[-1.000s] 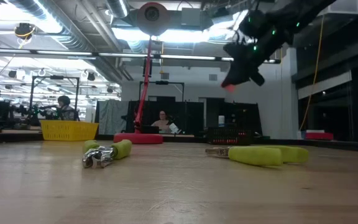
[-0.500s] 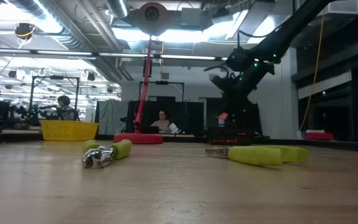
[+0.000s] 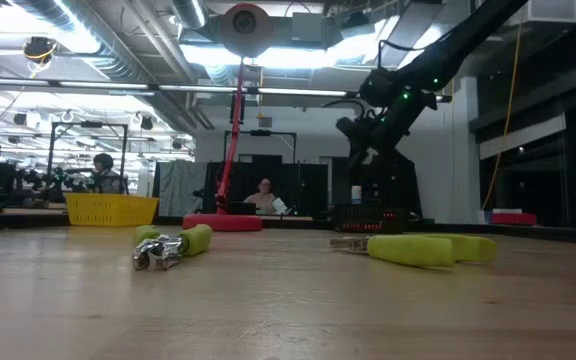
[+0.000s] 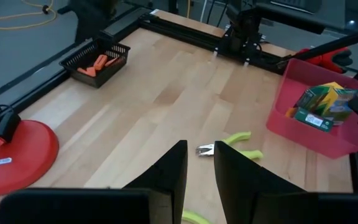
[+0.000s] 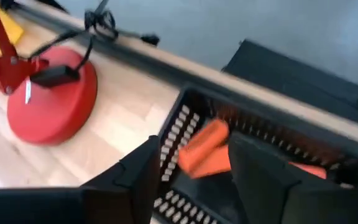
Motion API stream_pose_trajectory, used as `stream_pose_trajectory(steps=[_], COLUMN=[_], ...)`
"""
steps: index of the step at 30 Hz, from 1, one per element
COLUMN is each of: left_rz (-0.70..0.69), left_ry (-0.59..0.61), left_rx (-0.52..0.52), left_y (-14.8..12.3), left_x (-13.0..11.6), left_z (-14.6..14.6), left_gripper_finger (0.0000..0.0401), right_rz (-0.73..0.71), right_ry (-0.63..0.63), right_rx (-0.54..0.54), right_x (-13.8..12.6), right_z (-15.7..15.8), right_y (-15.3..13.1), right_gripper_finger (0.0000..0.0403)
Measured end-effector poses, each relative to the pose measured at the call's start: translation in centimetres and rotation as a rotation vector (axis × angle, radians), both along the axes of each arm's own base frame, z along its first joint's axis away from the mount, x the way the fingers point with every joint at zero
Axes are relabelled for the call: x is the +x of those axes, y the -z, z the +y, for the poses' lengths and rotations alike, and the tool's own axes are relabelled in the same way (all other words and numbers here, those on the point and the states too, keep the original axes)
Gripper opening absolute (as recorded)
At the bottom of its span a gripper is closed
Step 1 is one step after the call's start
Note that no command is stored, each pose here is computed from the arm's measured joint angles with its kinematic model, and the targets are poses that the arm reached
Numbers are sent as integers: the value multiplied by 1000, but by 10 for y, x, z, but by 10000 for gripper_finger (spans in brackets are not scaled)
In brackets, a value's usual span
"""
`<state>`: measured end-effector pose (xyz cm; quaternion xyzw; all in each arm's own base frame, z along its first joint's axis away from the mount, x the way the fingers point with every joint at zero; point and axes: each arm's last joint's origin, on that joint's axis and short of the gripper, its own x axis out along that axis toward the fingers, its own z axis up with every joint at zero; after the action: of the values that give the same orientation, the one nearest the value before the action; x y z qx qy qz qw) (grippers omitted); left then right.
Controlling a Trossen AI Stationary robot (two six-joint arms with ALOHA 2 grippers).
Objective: Pick & Place School Supplies
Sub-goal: Put the green hole punch into the yellow bin
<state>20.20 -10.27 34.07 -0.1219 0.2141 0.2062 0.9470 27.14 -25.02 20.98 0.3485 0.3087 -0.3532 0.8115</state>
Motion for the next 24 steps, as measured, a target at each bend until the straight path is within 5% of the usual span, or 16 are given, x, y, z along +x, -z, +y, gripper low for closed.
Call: stream_pose_trajectory(steps=[5,9,16,18,24], left_rz=[-1,22,100,95,105], left_ry=[-7,-18,-50,-44,-23], left_rx=[2,7,-29,-10,21], left_y=[0,3,14,15,18], left_x=[0,-2,-10,-12,-13], left_z=[0,1,-3,-7,-16], left_gripper_finger=[74,74,74,74,74], right_rz=[-63,-59,312,386,292], right_ry=[-174,-397,-693,-691,-542], right_rx=[113,148,6,26,183], right_x=[15,38,40,33,27], right_z=[26,88,224,251,287], right_y=[-3,-21,-28,-19,10], right_gripper_finger=[171,151,117,109,103])
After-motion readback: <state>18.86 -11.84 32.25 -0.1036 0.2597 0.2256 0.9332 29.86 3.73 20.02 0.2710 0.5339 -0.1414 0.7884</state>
